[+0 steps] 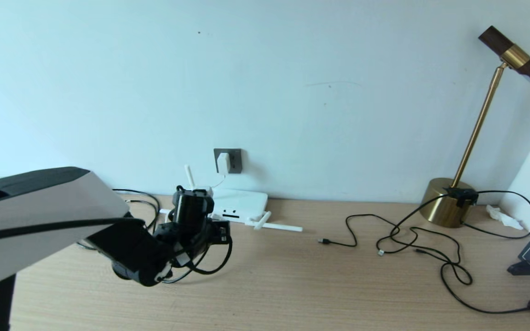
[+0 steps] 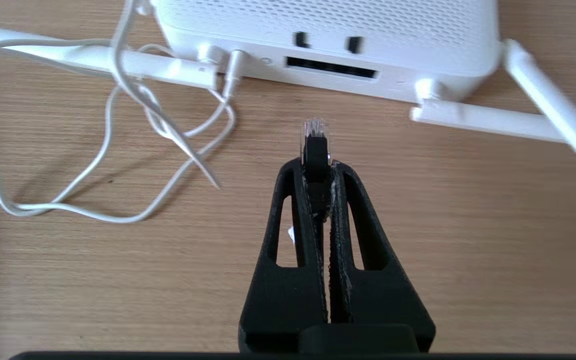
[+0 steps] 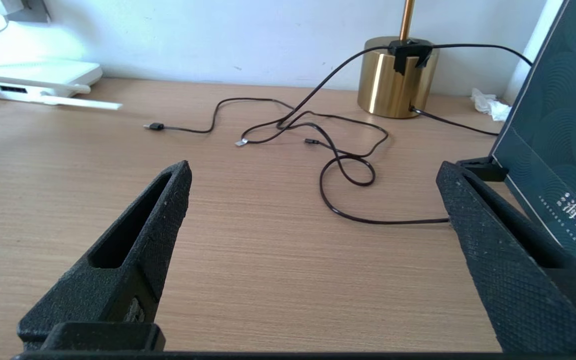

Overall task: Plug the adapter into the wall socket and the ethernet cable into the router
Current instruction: Hand it to the other hand

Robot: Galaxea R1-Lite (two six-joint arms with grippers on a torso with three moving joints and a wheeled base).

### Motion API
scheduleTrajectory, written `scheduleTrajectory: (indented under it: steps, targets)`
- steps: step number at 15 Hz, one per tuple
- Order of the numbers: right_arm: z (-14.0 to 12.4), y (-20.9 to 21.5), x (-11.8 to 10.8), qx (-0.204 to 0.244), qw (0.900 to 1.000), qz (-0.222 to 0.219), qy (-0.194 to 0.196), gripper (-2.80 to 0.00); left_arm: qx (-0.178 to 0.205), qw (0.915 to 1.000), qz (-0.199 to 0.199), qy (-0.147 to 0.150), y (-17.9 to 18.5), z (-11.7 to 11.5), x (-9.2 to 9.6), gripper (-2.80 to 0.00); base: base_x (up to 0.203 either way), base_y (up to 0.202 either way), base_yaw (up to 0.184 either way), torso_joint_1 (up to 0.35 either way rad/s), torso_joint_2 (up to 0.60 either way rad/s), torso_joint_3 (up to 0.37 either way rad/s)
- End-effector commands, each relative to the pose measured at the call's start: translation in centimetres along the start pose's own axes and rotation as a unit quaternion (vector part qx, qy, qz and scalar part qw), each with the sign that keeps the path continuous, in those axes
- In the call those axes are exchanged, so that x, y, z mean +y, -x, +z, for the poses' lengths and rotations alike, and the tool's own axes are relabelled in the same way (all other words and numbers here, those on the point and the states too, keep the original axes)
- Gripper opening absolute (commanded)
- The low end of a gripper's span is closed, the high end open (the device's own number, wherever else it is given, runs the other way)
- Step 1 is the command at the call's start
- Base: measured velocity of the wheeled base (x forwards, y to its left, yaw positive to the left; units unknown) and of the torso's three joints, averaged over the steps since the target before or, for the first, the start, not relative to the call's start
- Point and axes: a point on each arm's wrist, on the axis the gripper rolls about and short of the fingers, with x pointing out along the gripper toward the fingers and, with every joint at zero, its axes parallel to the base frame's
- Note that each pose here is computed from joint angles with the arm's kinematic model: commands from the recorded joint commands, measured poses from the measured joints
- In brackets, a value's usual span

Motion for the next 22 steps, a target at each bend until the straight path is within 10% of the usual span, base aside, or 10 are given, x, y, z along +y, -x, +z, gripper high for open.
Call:
scheduleTrajectory:
  steps: [1,22]
  targets:
    - [-0.3,-0.1,0.0,0.007,1.000,0.000,0.000,0.00,0.007,1.0000,0.003,-0.001,-0.8,-0.4,0.0,-2.80,0.000,0.000,0.000,0.000,0.00,0.000]
    - [-0.3,-0.1,0.0,0.007,1.000,0.000,0.000,0.00,0.011,0.9997,0.021,-0.005,-4.3,-0.7,-1.1,-2.80,0.000,0.000,0.000,0.000,0.00,0.000]
